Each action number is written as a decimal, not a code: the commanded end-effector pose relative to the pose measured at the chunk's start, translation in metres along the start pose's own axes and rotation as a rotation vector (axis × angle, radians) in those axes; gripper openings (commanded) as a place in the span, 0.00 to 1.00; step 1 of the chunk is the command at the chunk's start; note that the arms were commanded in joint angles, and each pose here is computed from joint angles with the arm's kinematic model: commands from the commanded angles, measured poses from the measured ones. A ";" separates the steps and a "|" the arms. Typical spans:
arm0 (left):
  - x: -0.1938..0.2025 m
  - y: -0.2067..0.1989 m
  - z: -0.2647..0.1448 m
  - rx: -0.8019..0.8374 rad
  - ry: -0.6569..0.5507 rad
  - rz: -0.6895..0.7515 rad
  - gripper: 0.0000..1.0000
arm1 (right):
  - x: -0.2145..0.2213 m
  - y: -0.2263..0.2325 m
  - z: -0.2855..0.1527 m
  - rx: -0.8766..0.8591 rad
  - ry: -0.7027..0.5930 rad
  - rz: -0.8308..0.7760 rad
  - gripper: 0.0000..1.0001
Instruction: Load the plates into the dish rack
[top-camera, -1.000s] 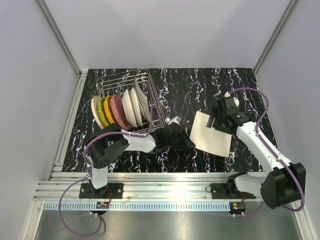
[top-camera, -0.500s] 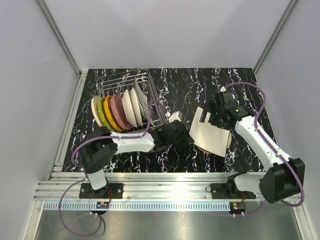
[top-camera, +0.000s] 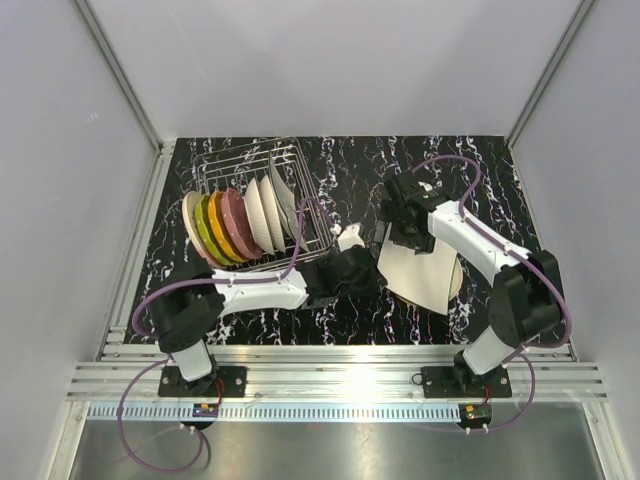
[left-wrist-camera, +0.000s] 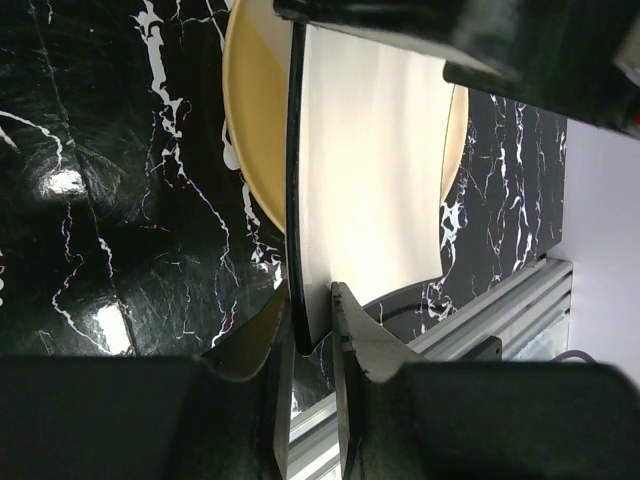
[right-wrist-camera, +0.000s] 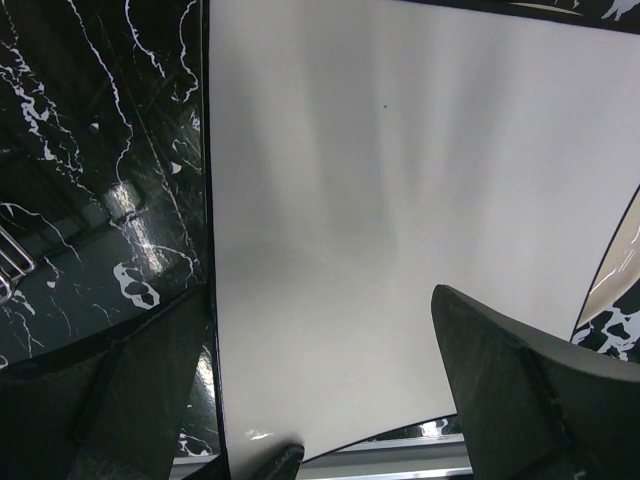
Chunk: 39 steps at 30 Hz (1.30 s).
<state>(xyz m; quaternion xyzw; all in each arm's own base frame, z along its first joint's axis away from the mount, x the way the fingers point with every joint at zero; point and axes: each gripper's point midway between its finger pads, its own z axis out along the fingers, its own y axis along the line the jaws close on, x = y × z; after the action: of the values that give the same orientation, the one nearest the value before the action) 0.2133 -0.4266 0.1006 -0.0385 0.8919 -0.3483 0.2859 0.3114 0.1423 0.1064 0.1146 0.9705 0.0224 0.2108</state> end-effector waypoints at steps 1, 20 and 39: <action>-0.036 -0.027 -0.020 0.035 -0.147 0.059 0.00 | -0.016 -0.004 -0.004 0.061 -0.042 0.010 1.00; -0.051 -0.044 -0.051 -0.034 -0.284 0.180 0.00 | -0.013 0.007 -0.003 0.071 -0.043 -0.021 0.84; -0.064 -0.080 -0.067 -0.030 -0.340 0.243 0.18 | -0.042 0.002 -0.038 0.087 -0.105 -0.080 0.00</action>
<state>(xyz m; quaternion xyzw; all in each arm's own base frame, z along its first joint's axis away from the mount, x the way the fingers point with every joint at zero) 0.1907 -0.4607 0.1974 0.0416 0.8457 -0.3357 0.4128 0.3180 0.1207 0.1671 0.1063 0.9558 -0.0831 0.2614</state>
